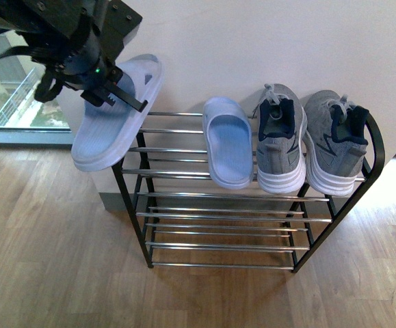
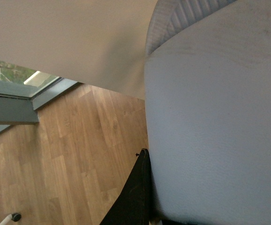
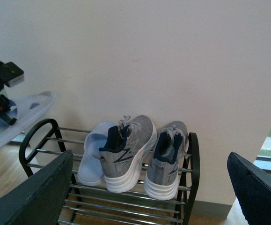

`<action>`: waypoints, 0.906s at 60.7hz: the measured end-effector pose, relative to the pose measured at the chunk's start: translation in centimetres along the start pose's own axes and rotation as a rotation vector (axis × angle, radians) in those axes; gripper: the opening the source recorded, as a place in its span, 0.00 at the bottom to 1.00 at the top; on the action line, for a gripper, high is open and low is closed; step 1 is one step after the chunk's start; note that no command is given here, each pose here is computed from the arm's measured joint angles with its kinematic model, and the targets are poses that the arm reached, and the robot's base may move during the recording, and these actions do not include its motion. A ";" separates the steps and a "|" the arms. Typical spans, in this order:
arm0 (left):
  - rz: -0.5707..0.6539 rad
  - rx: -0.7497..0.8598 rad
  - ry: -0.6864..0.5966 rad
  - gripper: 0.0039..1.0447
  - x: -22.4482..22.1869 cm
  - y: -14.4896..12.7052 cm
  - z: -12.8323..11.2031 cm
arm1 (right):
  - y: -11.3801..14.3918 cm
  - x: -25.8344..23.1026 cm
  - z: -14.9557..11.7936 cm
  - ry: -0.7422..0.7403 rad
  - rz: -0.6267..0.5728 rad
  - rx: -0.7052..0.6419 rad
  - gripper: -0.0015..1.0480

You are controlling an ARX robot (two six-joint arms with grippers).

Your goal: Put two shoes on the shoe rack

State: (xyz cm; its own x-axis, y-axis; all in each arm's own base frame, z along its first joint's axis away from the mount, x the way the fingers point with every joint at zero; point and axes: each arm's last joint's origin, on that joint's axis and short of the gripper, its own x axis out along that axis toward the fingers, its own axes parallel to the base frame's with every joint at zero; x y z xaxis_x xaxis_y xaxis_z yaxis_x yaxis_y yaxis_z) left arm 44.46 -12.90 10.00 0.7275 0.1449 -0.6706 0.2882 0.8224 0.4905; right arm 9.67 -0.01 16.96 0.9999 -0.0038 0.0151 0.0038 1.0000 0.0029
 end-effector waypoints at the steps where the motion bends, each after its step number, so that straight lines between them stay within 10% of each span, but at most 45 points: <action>1: 0.001 0.005 0.002 0.02 0.3 -0.3 0.0 | 0.0 0.0 0.0 0.000 0.000 0.000 0.91; 42: 0.020 -0.008 -0.023 0.02 5.9 -4.9 1.0 | 0.0 0.0 0.0 0.000 0.000 0.000 0.91; 55: -0.008 -0.060 -0.023 0.38 5.8 -5.8 1.4 | 0.0 0.0 0.0 0.000 0.000 0.000 0.91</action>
State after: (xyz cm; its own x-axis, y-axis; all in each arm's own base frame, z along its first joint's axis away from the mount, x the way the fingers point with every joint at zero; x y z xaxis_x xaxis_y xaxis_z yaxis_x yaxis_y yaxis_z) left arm 47.83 -17.57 4.07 0.7396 0.1265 -0.6610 0.2564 0.8551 0.4506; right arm 9.67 -0.01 16.96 0.9999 -0.0038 0.0151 0.0038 1.0000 0.0029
